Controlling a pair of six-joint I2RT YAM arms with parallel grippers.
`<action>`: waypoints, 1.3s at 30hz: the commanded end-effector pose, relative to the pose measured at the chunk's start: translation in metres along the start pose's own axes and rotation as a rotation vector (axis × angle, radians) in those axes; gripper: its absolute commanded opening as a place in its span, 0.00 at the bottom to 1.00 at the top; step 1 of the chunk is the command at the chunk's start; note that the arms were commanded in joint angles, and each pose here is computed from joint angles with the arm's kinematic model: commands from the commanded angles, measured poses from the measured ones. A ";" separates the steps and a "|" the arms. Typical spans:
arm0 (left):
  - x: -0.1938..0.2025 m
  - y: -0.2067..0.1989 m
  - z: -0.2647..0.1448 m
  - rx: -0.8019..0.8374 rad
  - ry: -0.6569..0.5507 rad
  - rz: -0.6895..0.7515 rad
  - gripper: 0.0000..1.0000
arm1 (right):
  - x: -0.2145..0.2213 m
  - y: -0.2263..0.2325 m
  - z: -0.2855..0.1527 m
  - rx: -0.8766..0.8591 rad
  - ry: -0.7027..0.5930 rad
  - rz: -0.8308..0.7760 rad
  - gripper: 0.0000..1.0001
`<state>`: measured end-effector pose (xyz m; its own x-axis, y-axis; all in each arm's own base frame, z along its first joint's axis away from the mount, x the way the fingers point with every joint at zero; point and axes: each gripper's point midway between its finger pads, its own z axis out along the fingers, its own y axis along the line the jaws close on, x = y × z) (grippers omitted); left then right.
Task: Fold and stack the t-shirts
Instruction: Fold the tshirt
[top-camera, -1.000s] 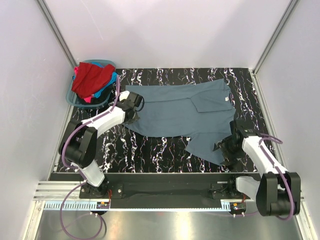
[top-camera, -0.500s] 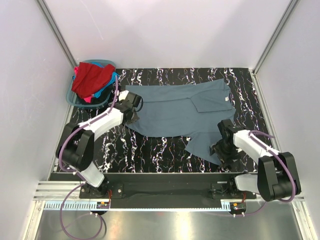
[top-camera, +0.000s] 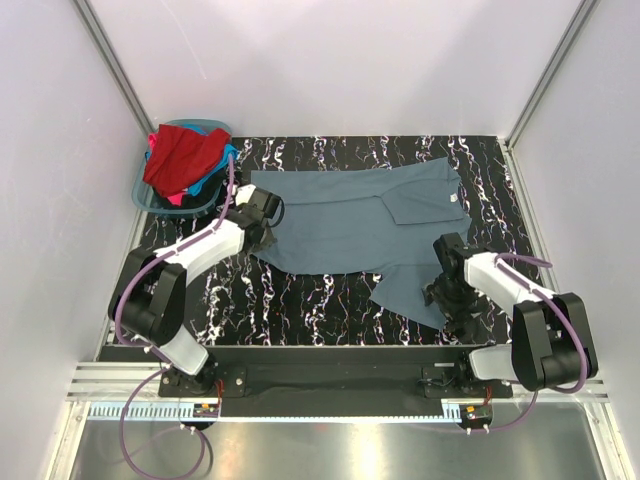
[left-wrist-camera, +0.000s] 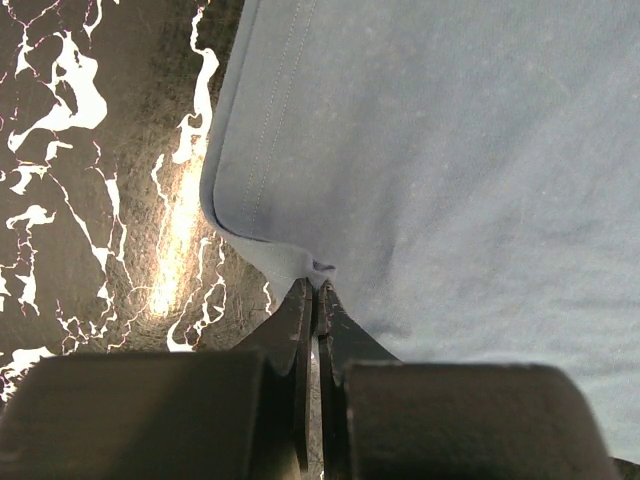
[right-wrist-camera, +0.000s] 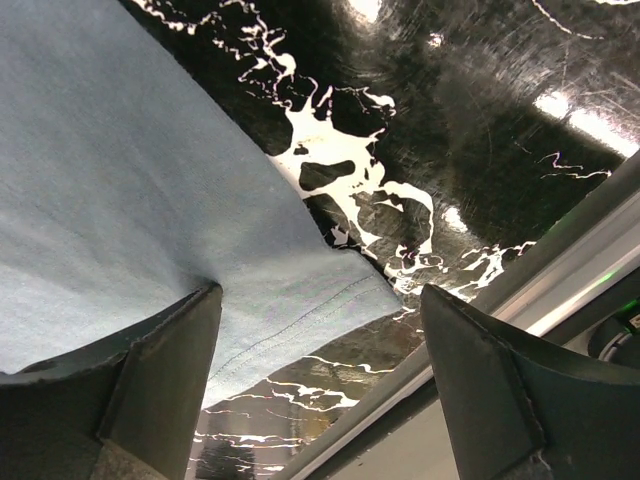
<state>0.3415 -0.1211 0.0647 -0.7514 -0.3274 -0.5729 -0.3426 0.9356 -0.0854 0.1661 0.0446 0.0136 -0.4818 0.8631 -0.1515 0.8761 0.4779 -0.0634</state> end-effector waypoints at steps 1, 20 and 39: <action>-0.016 -0.004 -0.007 0.039 -0.049 -0.041 0.00 | -0.002 0.005 -0.002 0.000 -0.007 -0.050 0.88; -0.055 0.023 -0.006 0.012 -0.084 -0.114 0.00 | 0.006 0.026 -0.027 -0.043 -0.019 -0.066 0.84; -0.052 0.027 0.000 0.008 -0.064 -0.127 0.00 | 0.025 -0.001 -0.032 0.140 0.078 -0.084 0.44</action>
<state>0.3578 -0.0758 0.0734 -0.7034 -0.4255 -0.5694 -0.4433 0.8888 -0.1167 0.1541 0.0737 0.0379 -0.5156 0.8545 -0.0627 0.8515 0.5029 -0.1485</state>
